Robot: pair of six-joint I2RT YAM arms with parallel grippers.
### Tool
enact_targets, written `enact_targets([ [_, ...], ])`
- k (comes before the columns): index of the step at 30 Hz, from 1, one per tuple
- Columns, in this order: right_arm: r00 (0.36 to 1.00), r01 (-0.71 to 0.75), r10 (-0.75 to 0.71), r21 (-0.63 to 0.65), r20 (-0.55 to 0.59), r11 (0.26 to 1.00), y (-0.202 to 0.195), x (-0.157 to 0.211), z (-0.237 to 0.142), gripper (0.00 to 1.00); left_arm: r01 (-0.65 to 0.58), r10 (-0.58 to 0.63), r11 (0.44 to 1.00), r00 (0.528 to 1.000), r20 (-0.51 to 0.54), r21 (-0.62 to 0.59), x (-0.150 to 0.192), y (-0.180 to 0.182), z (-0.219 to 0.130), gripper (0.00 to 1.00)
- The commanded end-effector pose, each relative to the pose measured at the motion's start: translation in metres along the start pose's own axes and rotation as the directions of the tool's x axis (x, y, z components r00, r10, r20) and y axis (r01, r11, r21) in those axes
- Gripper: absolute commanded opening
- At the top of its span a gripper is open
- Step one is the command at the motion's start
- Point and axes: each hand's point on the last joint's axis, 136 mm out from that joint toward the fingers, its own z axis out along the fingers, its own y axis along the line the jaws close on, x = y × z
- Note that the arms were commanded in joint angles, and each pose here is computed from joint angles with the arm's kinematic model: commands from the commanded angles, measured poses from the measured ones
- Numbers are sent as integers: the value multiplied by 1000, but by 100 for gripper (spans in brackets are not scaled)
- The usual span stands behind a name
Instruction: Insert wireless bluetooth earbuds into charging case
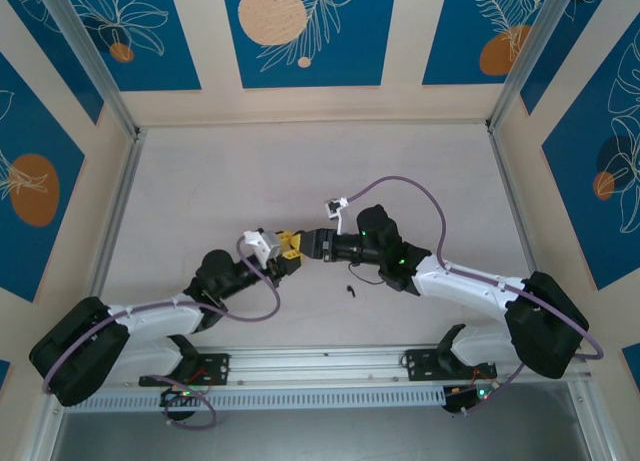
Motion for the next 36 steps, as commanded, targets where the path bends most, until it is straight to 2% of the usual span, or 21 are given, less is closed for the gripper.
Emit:
enact_targets([
  [1, 1000, -7, 7, 13, -20, 1000, -7, 9, 2, 47, 16, -15, 1000, 999, 44, -23, -15, 2, -3, 27],
  [7, 999, 44, -44, 38, -9, 998, -10, 7, -3, 52, 58, -59, 998, 995, -78, -8, -5, -1, -2, 16],
  [10, 997, 82, -82, 52, 2, 995, -12, 3, -9, 64, 57, -57, 998, 993, -100, -2, -5, -3, -5, 14],
  [13, 990, 137, -139, 56, 26, 989, -12, -3, -22, 74, 43, -37, 999, 984, -172, 30, 1, -8, -6, 13],
  [19, 927, 361, -367, 84, 74, 929, -8, -18, -55, 75, 63, -5, 982, 950, -312, 177, 14, -31, -9, 11],
  [21, 874, 477, -480, 47, 73, 877, -1, -17, -68, 74, 84, 7, 969, 930, -366, 232, 18, -39, -12, 11],
  [23, 798, 601, -599, -8, 67, 799, 6, -10, -79, 70, 104, 18, 955, 915, -403, 279, 19, -47, -15, 11],
  [26, 667, 745, -743, -75, 48, 663, 15, 3, -88, 66, 130, 39, 928, 897, -440, 348, 19, -57, -20, 10],
  [30, 474, 860, -879, -238, 47, 451, 24, 35, -95, 57, 152, 58, 905, 881, -469, 398, 20, -64, -24, 10],
  [33, 408, 877, -912, -294, 42, 379, 24, 48, -98, 53, 165, 60, 893, 879, -473, 419, 22, -67, -25, 10],
  [36, 366, 878, -931, -333, 9, 342, 22, 56, -98, 51, 167, 82, 878, 870, -486, 448, 24, -71, -29, 10],
])
